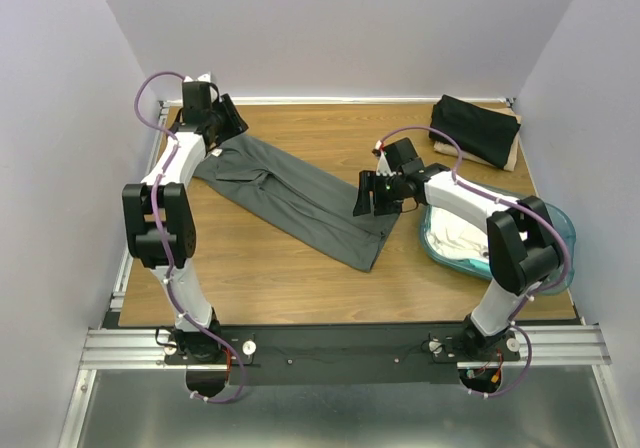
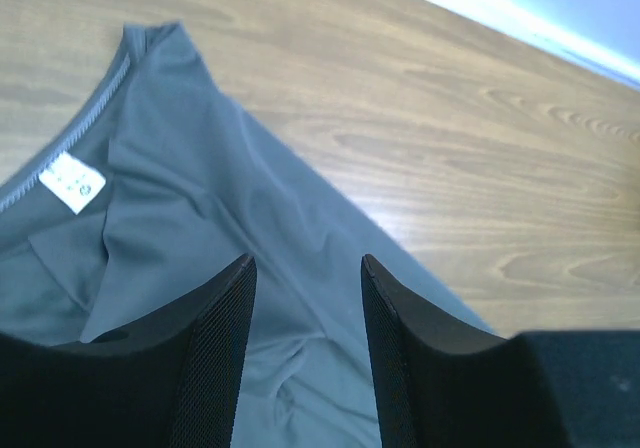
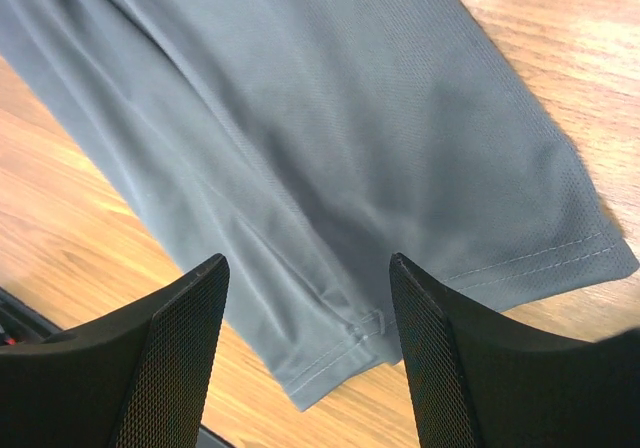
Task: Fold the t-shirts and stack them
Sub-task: Fold the tshirt
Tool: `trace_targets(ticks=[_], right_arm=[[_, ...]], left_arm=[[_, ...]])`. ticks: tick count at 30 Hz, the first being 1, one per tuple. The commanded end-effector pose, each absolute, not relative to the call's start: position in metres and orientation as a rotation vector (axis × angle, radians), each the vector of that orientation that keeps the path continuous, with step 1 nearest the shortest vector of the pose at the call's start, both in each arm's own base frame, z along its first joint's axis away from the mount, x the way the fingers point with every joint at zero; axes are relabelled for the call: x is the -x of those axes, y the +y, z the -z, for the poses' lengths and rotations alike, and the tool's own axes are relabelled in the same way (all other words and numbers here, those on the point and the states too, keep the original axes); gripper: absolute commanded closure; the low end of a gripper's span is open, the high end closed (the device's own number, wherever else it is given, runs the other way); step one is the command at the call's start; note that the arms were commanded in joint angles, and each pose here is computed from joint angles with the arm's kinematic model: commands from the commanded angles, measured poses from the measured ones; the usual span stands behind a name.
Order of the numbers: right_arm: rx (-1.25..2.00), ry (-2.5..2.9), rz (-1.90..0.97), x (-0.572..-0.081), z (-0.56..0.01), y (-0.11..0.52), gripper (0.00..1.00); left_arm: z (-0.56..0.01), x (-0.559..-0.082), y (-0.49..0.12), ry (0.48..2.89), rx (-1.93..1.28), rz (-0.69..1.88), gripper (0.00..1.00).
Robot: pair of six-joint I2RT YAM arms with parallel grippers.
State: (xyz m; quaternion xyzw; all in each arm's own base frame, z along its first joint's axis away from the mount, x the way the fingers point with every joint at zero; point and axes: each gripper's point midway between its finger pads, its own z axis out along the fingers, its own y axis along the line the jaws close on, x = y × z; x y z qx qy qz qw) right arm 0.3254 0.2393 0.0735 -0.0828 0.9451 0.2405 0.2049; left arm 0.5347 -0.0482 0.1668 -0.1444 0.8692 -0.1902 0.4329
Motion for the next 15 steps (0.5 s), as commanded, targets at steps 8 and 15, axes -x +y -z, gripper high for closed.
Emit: trace_targets(ticks=[8, 15], right_arm=[[0.314, 2.748, -0.680, -0.291, -0.038, 0.231, 0.28], [0.311, 2.791, -0.706, -0.271, -0.025, 0.231, 0.28]], left_arm=[[-0.058, -0.494, -0.052, 2.419, 0.403, 0.440, 0.45], [-0.040, -0.506, -0.064, 2.454, 0.362, 0.417, 0.46]])
